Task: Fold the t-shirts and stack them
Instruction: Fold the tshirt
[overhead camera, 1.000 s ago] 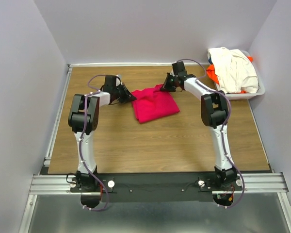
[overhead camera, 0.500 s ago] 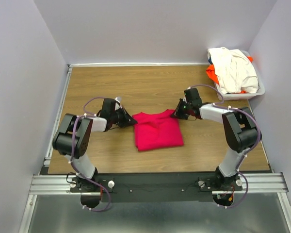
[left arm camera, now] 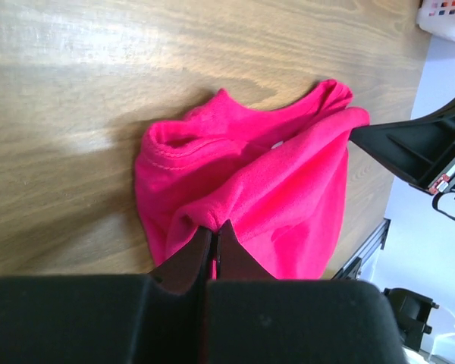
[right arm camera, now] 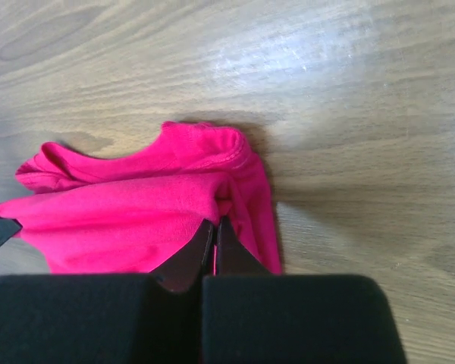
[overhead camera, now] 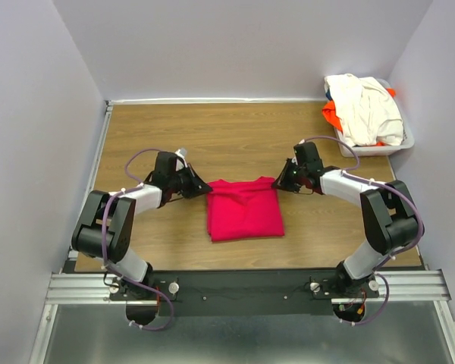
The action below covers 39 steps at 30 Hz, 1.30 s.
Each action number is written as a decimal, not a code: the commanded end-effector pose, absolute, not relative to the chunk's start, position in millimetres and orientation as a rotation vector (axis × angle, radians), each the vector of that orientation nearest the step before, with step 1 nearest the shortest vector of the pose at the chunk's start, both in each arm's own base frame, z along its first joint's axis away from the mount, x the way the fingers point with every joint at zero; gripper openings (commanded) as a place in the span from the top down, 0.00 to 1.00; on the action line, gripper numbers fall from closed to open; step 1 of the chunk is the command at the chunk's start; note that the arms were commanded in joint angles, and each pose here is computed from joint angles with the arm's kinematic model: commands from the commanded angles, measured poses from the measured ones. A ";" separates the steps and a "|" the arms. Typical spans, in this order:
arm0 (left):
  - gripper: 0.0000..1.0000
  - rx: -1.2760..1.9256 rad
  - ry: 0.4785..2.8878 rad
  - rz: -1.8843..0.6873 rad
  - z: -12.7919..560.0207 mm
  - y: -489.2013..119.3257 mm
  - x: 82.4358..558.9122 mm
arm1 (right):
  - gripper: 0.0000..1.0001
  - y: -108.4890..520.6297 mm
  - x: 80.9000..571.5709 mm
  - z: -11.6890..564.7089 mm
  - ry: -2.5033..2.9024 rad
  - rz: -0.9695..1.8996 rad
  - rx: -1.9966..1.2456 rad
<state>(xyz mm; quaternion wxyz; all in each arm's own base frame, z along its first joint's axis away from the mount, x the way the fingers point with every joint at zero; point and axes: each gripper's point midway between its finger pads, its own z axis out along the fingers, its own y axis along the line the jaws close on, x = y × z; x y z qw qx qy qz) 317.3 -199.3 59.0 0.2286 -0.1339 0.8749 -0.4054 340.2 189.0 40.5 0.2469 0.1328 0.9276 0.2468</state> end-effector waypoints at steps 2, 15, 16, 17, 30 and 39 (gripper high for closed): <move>1.00 -0.356 2.380 -1.035 71.2 -187.1 339.6 | 0.99 181.7 364.5 55.1 2.474 0.605 0.389; 0.99 -0.361 2.358 -1.031 72.0 -172.0 382.9 | 0.94 169.3 425.3 65.8 2.429 0.646 0.432; 0.96 -0.341 2.361 -1.053 72.4 -174.2 385.6 | 0.91 169.3 429.4 64.6 2.430 0.651 0.429; 0.87 -0.326 2.354 -1.059 73.6 -174.4 391.3 | 0.84 170.0 441.5 70.3 2.411 0.660 0.406; 0.45 -0.268 2.215 -0.926 134.3 -154.7 419.6 | 0.40 175.2 443.4 103.0 2.343 0.666 0.280; 1.00 -0.241 2.348 -0.870 99.0 -213.1 366.3 | 0.68 241.8 420.3 84.3 2.413 0.741 0.119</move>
